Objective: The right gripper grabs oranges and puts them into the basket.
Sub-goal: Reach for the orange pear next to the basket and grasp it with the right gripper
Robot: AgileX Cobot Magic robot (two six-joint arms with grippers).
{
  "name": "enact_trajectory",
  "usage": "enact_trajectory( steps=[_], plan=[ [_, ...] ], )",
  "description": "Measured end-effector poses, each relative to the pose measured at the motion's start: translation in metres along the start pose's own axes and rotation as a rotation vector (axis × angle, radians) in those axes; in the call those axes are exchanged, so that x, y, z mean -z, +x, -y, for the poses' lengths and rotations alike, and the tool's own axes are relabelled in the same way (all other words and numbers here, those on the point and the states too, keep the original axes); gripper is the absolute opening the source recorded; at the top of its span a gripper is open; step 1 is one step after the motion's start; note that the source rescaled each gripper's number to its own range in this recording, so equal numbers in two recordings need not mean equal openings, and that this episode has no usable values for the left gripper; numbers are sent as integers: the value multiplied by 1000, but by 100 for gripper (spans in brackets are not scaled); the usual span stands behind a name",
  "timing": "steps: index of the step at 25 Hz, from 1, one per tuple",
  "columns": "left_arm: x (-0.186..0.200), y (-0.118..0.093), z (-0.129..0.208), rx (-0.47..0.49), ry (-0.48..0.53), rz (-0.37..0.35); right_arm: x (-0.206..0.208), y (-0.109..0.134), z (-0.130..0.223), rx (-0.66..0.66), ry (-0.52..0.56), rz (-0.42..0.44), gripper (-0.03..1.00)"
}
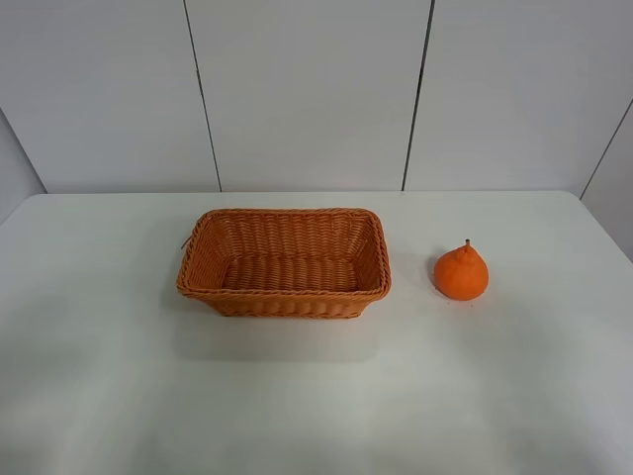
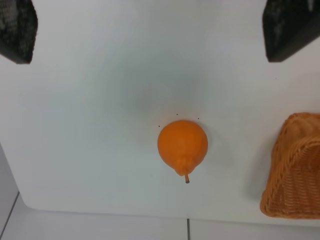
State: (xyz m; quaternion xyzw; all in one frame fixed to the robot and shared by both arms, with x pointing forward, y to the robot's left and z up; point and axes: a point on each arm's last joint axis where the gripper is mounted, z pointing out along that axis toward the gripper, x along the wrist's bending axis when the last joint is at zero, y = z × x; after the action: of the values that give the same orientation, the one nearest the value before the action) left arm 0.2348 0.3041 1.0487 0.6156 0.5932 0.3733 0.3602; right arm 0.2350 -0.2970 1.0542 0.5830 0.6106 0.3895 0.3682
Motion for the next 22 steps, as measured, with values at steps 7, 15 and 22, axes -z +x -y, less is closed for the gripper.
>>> enact_trajectory(
  steps=[7,15,22],
  plan=[
    [0,0,0,0,0,0,-1,1,0,-5,4,-8,100],
    [0,0,0,0,0,0,-32,-1,-40,-4,222,0,100],
    [0,0,0,0,0,0,-99,-2,-96,-9,469,-1,100]
  ],
)
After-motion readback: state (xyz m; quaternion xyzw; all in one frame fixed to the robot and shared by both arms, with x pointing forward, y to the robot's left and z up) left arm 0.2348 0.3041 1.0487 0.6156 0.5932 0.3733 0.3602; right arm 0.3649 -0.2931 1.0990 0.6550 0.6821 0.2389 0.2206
